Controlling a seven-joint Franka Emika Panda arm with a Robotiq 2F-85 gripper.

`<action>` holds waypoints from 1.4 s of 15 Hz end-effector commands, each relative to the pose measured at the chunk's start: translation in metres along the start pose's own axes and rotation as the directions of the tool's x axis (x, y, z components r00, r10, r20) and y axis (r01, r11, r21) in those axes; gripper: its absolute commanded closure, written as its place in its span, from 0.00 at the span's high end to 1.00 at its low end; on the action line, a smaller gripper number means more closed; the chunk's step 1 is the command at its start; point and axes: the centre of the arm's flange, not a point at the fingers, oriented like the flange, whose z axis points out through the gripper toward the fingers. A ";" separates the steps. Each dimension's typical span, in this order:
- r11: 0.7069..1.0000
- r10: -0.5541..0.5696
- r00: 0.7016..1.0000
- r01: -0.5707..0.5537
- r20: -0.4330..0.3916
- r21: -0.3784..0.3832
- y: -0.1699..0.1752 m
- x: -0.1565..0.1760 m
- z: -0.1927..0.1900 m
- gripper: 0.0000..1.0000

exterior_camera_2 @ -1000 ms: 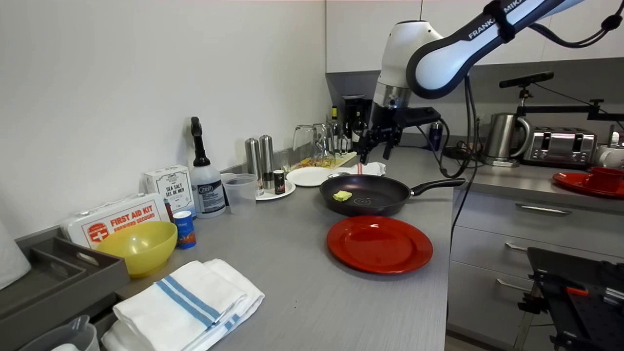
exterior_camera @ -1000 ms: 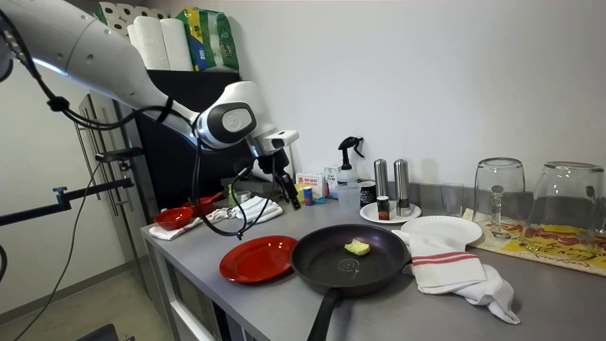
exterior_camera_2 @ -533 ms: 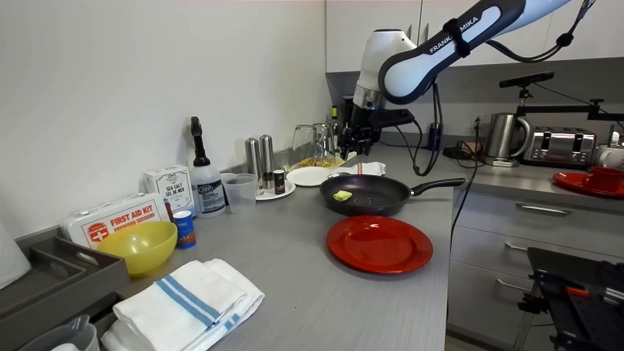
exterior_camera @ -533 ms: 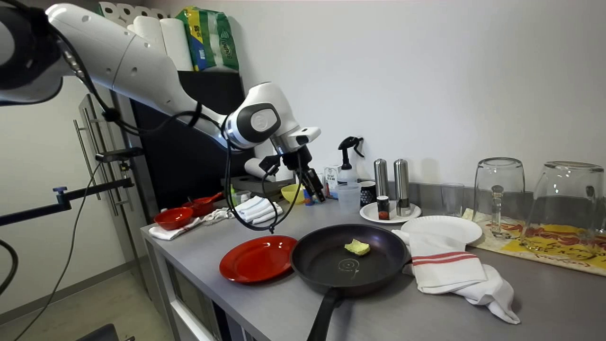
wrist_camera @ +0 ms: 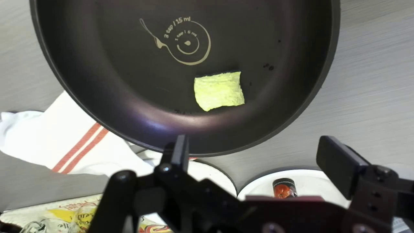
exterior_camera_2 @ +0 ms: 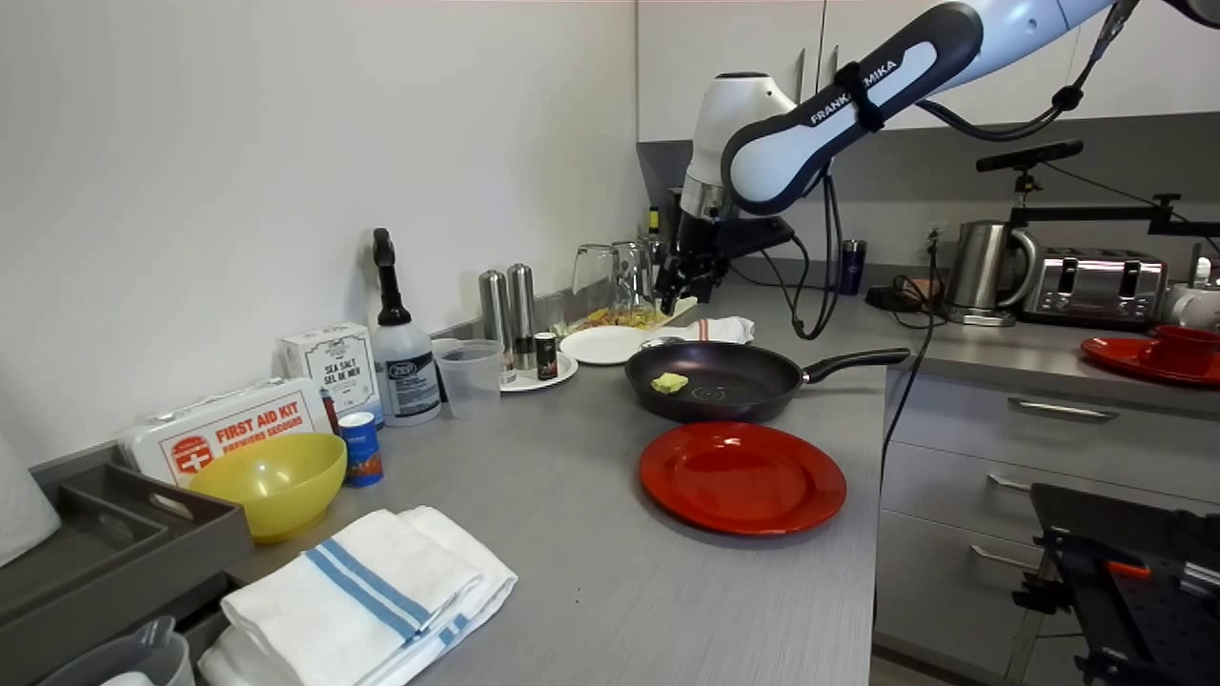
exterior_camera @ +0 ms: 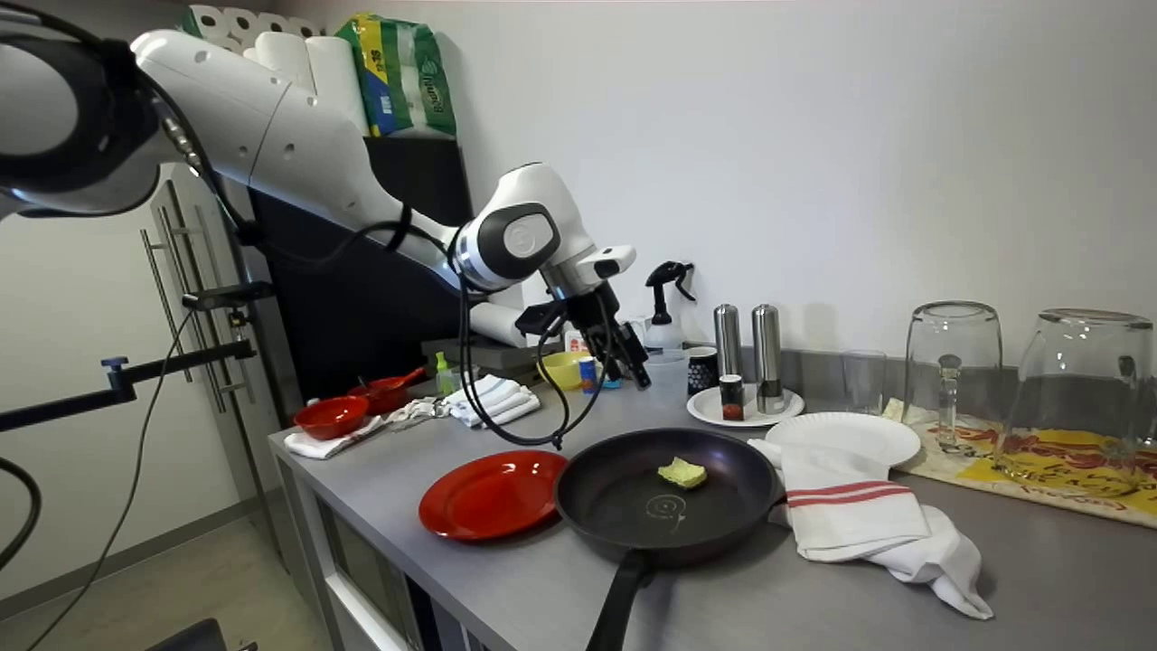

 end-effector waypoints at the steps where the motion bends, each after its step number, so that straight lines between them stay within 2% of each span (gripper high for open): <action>1: 0.999 -0.033 0.999 0.033 0.015 -0.002 0.015 0.004 0.003 1.00; 6: 0.998 -0.055 0.998 0.055 0.027 0.004 0.021 0.003 0.013 1.00; 17: 0.999 -0.050 0.993 0.050 0.110 0.000 0.011 -0.010 0.071 1.00; 21: 0.999 -0.031 0.996 0.032 0.087 -0.008 0.009 -0.010 0.081 1.00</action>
